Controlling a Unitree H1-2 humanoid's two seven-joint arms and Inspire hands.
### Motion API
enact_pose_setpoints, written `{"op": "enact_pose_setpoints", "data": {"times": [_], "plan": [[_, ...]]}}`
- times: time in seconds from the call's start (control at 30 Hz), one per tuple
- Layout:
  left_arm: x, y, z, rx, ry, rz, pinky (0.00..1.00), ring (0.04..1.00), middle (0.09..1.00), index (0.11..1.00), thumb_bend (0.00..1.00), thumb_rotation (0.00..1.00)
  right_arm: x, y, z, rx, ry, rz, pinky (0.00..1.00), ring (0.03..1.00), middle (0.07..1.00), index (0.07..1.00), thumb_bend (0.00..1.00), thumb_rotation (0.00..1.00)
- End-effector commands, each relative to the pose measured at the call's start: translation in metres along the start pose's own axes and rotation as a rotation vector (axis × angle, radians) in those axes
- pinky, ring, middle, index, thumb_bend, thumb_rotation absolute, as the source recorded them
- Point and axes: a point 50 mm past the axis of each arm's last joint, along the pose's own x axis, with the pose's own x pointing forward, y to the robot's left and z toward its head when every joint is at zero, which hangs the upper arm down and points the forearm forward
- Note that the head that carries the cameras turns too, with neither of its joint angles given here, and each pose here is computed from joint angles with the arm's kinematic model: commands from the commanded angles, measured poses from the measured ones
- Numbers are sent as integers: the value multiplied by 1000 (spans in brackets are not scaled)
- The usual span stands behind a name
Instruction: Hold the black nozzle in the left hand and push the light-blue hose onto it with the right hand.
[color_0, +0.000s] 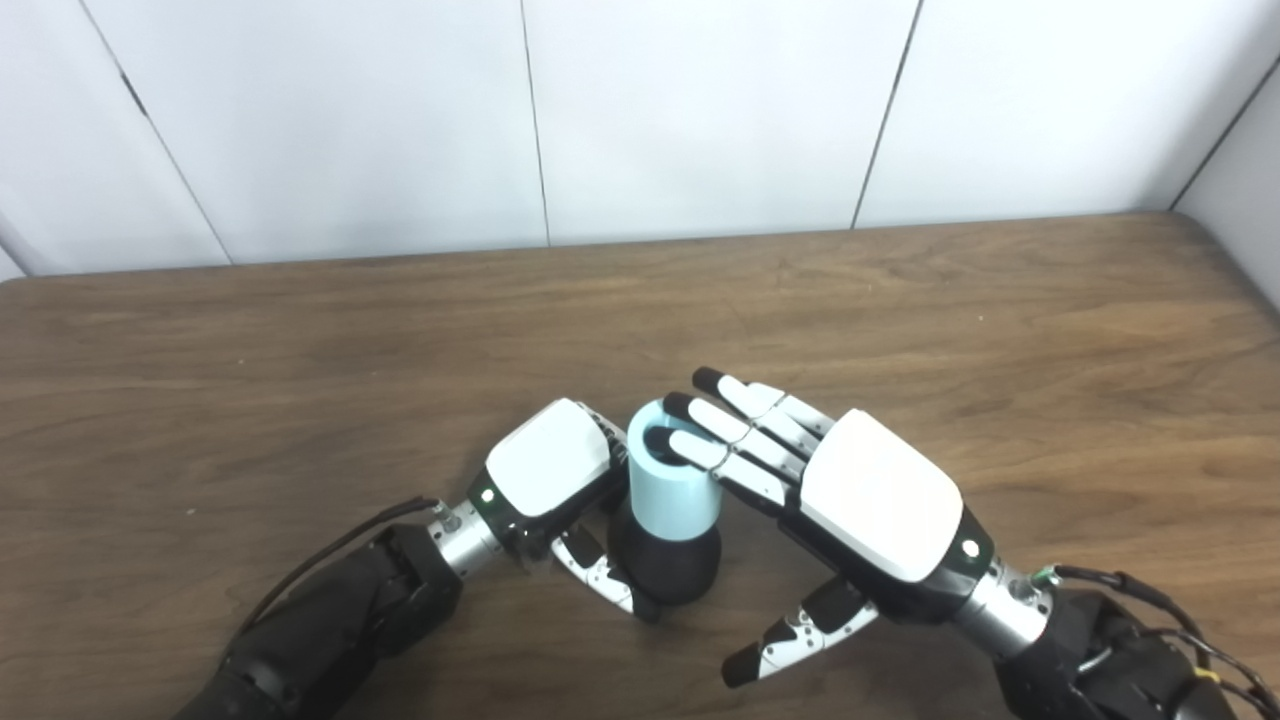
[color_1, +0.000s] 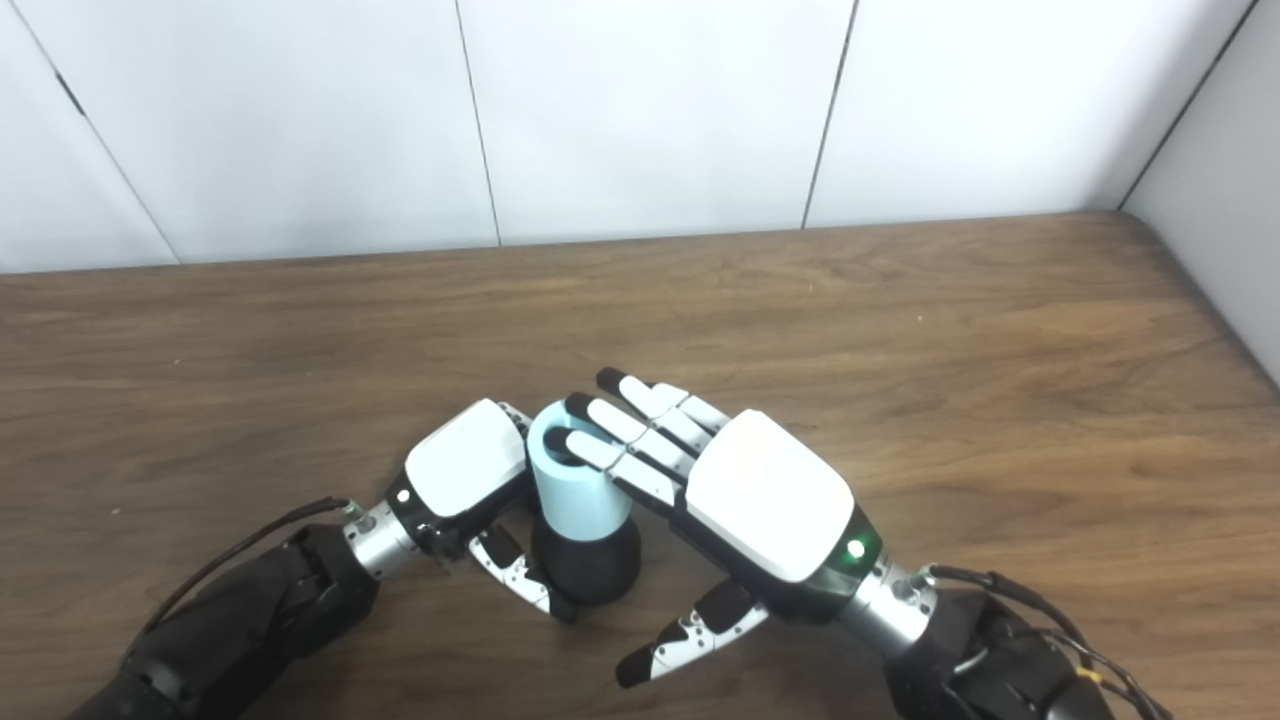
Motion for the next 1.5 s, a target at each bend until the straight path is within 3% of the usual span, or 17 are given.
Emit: {"op": "enact_pose_setpoints", "data": {"times": [0.0, 0.17, 0.4, 0.67, 0.77, 1.3, 1.4, 1.47], "plan": [[-34, -57, 22, -83, 57, -182, 225, 280, 323, 342, 985, 228, -11, 17, -3, -16, 22, 177, 871, 985, 936, 889, 855, 718], [-34, -56, 22, -74, 55, -179, 234, 295, 342, 388, 988, 232, -12, 17, -3, -2, 12, 176, 852, 968, 914, 870, 856, 732], [-34, -56, 22, -74, 55, -169, 225, 295, 349, 391, 989, 235, -15, 19, -2, 30, -6, 157, 874, 958, 891, 852, 850, 713], [-35, -56, 21, -74, 54, -169, 228, 288, 337, 381, 995, 229, -19, 24, -2, 60, -25, 136, 812, 908, 834, 791, 827, 730], [-35, -55, 22, -70, 55, -171, 257, 328, 382, 414, 994, 237, -20, 25, -2, 67, -28, 134, 810, 897, 826, 780, 822, 736], [-35, -58, 21, -82, 59, -179, 224, 288, 332, 369, 989, 238, -18, 29, 0, 76, -27, 127, 839, 916, 845, 804, 808, 738], [-35, -57, 21, -86, 58, -181, 269, 331, 378, 415, 987, 233, -15, 26, 1, 95, -26, 98, 833, 915, 851, 821, 810, 728], [-35, -59, 21, -85, 60, -184, 261, 322, 362, 386, 985, 234, -13, 23, 2, 115, -25, 67, 841, 924, 861, 829, 817, 705]]}}
